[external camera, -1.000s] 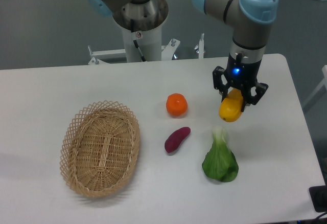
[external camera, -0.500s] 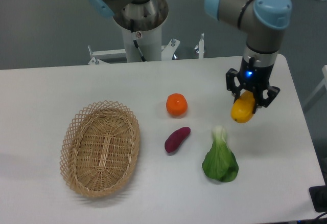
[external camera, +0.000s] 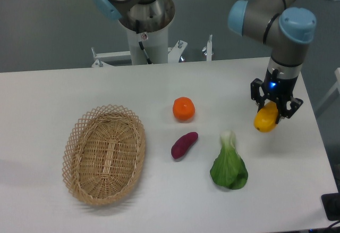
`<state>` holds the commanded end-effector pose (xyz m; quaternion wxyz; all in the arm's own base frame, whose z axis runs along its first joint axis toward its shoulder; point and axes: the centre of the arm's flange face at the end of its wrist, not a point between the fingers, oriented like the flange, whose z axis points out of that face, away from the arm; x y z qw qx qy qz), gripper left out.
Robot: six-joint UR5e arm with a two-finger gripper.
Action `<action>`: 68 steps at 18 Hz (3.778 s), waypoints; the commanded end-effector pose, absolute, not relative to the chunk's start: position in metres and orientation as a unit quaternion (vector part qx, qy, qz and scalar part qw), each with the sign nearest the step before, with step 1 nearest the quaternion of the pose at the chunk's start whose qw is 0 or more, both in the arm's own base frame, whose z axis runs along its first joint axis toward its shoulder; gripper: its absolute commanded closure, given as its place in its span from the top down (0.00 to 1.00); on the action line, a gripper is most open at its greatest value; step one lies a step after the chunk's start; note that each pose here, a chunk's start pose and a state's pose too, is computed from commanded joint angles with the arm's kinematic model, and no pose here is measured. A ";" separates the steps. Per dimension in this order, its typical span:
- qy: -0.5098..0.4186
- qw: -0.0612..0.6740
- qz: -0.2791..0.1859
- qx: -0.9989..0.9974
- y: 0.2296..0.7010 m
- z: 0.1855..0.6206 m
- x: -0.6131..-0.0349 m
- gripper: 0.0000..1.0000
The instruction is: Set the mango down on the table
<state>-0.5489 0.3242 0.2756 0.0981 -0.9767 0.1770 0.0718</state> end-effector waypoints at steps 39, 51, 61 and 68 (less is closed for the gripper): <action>0.181 0.066 0.035 -0.981 0.311 0.223 -0.520 0.72; 0.184 0.063 0.070 -0.978 0.314 0.261 -0.538 1.00; 0.190 0.045 0.026 -0.980 0.319 0.350 -0.542 1.00; 0.190 0.043 0.015 -0.981 0.311 0.429 -0.519 1.00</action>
